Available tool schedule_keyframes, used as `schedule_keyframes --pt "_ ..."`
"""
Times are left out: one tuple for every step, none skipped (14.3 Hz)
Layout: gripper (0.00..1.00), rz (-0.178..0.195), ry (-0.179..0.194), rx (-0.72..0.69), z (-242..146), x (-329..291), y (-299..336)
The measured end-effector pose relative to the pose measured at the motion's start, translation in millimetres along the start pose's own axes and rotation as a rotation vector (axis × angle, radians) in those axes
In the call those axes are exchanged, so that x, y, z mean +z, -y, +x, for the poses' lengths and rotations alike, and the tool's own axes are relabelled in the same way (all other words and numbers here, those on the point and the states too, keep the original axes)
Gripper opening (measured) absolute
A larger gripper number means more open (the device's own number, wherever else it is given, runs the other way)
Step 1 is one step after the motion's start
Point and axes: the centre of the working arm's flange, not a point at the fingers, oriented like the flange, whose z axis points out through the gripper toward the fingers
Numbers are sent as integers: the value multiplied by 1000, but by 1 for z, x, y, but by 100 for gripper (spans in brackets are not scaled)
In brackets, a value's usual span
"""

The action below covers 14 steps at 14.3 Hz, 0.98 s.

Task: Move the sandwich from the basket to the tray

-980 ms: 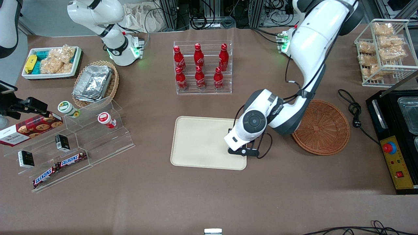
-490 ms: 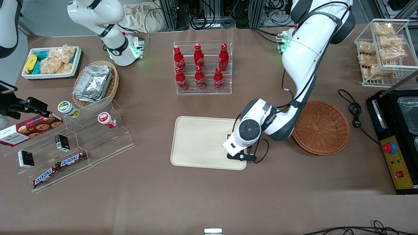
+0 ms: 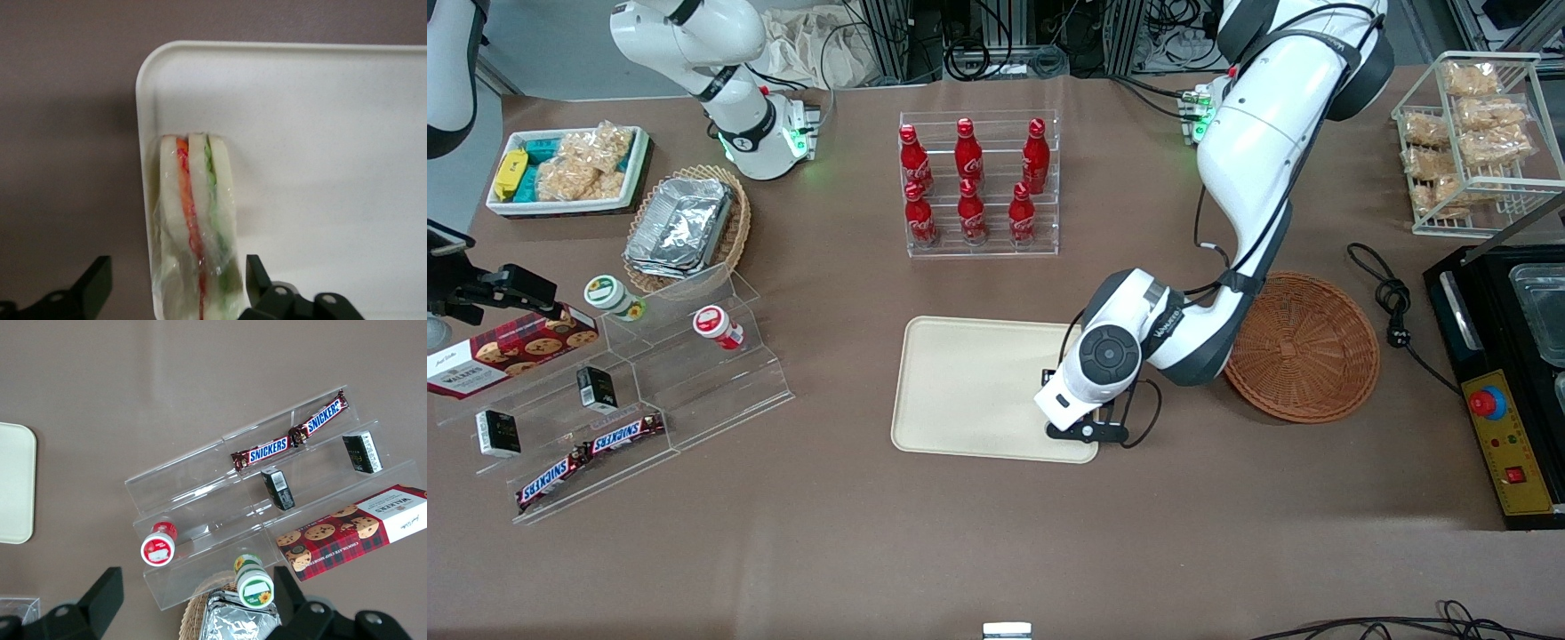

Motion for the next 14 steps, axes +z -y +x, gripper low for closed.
schedule_keyframes --pt "99 10 12 -6 1 -10 2" --pt "99 18 18 -12 3 -24 6" --pt "99 24 19 -19 4 -41 10" --pt "99 29 14 -31 5 -61 18" --pt "99 30 4 -47 6 -83 30" --pt "99 28 -12 -71 8 -108 47" --pt "99 27 -26 -97 9 -132 67" --pt "99 28 -35 -114 9 -154 89" --pt "99 31 -40 -116 7 -173 112" --pt "99 41 -32 -105 3 -189 133" --pt "99 51 -18 -86 -1 -204 153" --pt "99 57 -10 -65 -5 -217 173" --pt "99 60 -7 -45 -9 -231 194" --pt "99 61 -10 -28 -12 -245 215"
